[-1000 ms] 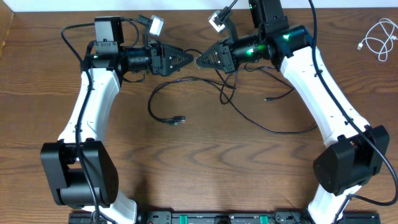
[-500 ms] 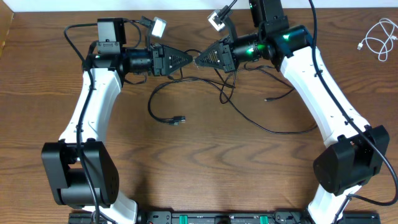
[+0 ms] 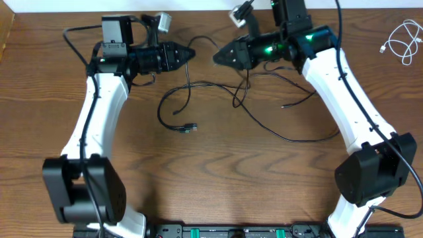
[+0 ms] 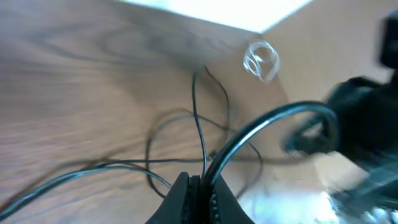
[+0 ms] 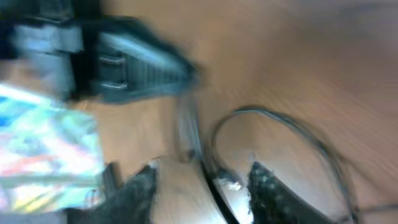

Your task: Untangle cables

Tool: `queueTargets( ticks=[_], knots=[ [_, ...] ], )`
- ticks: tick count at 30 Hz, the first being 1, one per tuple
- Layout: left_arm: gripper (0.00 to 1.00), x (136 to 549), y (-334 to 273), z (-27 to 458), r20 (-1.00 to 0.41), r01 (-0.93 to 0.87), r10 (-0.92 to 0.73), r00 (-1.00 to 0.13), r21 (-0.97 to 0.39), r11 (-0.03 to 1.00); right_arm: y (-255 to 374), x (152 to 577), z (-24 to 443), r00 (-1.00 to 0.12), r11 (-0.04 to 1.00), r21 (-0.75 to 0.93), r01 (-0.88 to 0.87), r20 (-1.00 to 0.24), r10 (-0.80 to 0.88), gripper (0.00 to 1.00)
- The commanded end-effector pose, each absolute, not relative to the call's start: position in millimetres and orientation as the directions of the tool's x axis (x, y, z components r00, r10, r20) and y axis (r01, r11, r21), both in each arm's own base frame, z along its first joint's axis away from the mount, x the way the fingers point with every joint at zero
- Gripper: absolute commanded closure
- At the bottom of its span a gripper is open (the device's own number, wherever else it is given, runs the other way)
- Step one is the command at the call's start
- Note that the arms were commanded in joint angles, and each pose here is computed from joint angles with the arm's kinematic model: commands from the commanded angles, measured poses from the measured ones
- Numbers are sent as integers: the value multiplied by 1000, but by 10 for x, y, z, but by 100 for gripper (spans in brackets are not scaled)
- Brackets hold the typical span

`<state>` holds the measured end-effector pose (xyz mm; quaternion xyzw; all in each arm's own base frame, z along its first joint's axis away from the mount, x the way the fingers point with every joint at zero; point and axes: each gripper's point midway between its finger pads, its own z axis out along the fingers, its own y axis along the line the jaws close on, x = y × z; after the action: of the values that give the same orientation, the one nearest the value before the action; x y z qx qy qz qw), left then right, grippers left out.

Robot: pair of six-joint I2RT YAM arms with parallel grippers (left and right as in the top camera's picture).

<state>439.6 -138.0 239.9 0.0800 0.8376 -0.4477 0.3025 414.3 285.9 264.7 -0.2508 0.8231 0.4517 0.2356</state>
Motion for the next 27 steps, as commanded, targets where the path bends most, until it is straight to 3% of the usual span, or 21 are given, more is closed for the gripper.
queueTargets(
  ticks=[1,6,11,17,22,27],
  knots=[
    [93,4343,-1209,3224,-705,418,-222,-674,-611,673,2424,4527,2463,-827,695,572,-435,-559,-58,45],
    [93,4067,-1205,3708,-738,441,-273,-617,-612,657,2204,4651,2348,-847,783,533,-322,-531,13,36],
    [93,3951,-1178,4053,-753,447,-342,-562,-624,641,2152,4652,2273,-863,808,523,-271,-504,37,36],
    [93,4033,-1092,4659,-763,486,-497,-412,-646,589,2326,4473,2175,-878,800,510,-316,-476,-43,36],
    [93,4189,-867,4731,-698,370,-627,-347,-716,592,2583,4307,2122,-863,779,486,-398,-486,-138,38],
    [93,4211,-830,4712,-690,347,-640,-339,-724,597,2864,4226,1877,-858,793,434,-427,-473,-202,41]
  ],
)
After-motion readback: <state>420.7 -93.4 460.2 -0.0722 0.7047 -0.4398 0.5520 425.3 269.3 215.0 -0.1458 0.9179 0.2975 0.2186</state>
